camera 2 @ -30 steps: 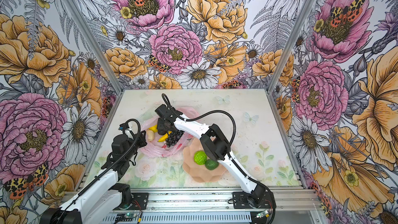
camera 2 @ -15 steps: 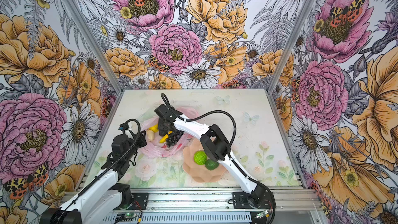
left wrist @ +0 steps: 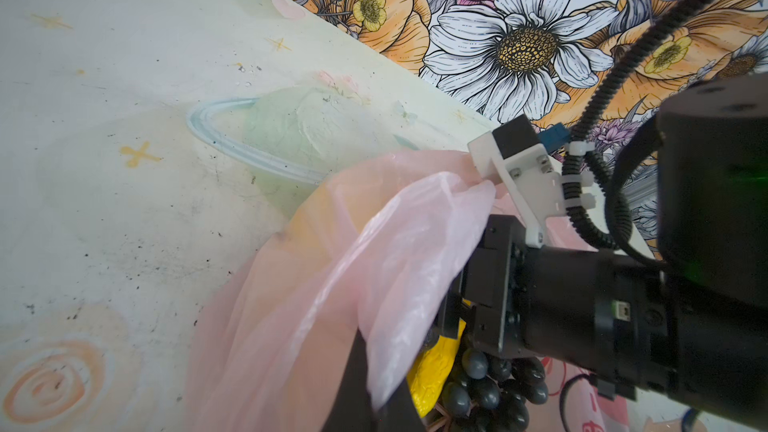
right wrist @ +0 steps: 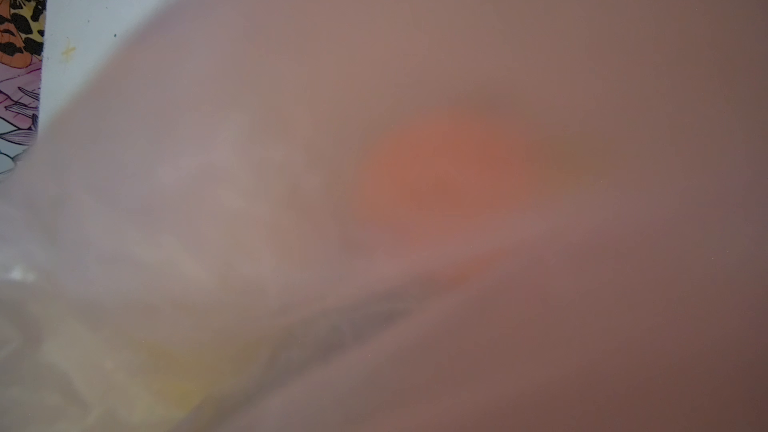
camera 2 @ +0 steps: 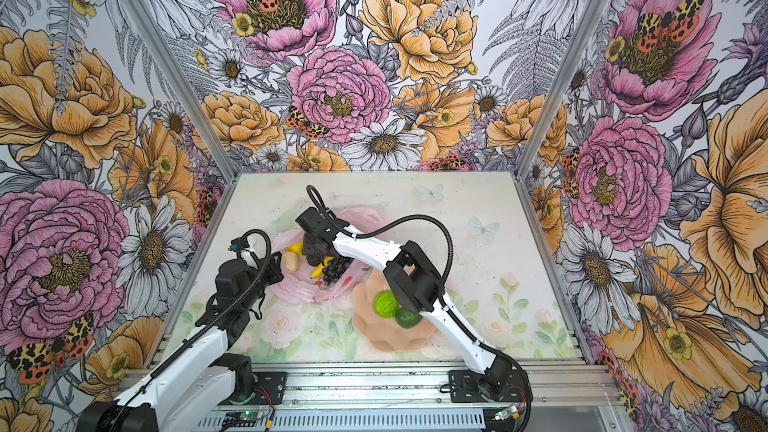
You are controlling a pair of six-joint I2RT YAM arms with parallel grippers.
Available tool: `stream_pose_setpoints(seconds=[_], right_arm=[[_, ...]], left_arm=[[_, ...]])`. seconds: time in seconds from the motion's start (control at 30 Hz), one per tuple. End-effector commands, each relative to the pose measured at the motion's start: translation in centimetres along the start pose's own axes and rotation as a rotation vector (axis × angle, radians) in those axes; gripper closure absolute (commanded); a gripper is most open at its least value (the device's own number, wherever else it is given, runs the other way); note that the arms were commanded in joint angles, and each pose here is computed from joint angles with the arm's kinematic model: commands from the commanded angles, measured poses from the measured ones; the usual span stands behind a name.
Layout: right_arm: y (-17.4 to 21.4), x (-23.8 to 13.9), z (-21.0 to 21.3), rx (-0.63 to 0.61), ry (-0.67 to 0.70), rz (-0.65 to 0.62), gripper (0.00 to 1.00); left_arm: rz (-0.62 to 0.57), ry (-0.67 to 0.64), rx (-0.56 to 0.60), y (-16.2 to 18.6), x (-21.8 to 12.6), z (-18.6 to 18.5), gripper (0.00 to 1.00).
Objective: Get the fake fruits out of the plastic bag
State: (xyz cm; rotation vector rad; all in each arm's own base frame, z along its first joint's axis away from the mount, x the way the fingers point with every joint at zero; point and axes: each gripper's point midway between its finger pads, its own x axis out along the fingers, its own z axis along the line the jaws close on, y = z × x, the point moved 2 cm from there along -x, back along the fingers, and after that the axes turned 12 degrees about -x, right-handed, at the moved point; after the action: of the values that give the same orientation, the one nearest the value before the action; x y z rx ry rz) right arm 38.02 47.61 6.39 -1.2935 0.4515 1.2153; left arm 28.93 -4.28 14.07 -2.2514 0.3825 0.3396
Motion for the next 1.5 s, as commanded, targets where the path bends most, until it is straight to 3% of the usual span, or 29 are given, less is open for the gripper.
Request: stream_pose_setpoints(seconds=[0.0,0.5,1.1,1.47], right_arm=[[0.5,-0.2,0.0,-0.001,0.011,0.01,0.43],[-2.9,-5.2,1.8,-0.038,-0.019,-0.102,0.66],[-1.0,-12.4,2.3,-0.145,-0.006,-0.152,0.68],[2.5,-17.5,-4.6,-0.14,0.129,-0.15,0.68]], left_arm=[[-0.029,-0.001,0.018,-0.4,-0.2,0.2,1.0],[-0.028,-0.003,0.018,-0.4,-0.2,0.3,1.0],[-0.028,-0.004,0.017,-0.4,-0.2,0.3,1.0],[-0.025,-0.002,0.017,-0.3,-0.2,0.3,1.0]])
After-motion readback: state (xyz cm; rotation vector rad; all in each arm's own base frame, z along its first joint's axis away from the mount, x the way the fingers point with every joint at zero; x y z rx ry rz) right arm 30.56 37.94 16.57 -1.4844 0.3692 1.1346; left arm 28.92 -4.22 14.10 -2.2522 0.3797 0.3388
